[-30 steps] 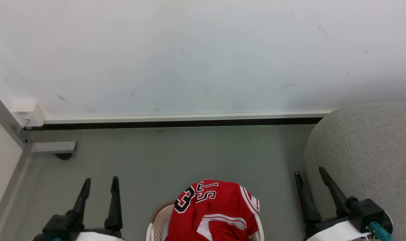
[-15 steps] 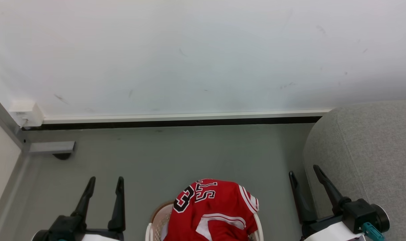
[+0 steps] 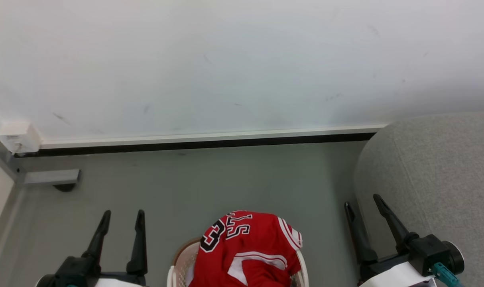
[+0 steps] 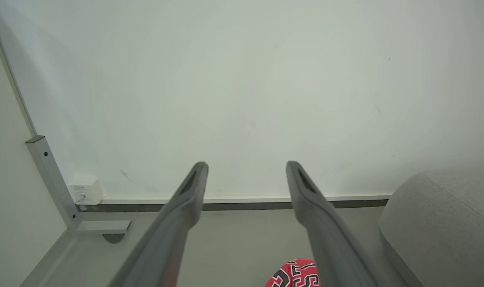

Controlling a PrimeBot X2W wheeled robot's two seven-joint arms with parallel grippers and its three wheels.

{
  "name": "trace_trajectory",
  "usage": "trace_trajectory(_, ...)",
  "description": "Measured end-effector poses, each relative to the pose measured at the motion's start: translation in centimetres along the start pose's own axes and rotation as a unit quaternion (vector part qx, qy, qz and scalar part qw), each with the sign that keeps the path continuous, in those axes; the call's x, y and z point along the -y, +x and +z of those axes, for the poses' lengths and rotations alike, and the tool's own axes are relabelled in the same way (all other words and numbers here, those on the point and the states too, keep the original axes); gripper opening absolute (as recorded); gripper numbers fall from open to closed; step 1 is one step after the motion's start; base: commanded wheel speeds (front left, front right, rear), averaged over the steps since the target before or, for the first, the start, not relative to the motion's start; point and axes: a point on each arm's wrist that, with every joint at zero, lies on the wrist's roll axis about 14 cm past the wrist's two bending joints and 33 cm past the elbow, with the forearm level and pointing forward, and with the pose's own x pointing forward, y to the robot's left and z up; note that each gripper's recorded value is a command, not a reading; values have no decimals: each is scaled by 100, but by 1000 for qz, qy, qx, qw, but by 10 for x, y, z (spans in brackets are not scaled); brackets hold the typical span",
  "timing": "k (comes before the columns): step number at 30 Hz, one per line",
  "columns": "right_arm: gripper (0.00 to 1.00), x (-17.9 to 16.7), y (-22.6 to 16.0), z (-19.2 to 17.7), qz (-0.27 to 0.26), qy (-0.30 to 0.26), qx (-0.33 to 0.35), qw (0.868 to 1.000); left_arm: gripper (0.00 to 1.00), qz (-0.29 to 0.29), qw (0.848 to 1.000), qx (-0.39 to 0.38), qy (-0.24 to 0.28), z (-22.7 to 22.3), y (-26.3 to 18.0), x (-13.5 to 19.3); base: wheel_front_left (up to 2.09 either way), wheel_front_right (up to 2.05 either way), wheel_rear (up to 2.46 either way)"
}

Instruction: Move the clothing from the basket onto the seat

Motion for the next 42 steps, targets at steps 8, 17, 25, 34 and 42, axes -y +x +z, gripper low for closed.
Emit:
trace_trajectory(8,100,22,-3,-2,-32,6,-2,999,100,-29,999,-14,-16,-13,17,18,0,0,0)
trace_trajectory(17,100,53,-3,-7,-79,36,-4,996,100,-89,993,-71,-34,-59,40,55,0,0,0)
trace_trajectory(25,100,84,3,-16,-118,40,-10,992,100,-167,971,-168,-28,-135,51,91,0,0,0)
trace_trajectory(34,100,127,3,-28,-172,25,-22,984,100,-256,919,-299,-6,-231,43,131,0,0,0)
trace_trajectory(42,100,157,9,-41,-201,6,-35,979,100,-328,848,-416,-12,-302,13,163,0,0,0)
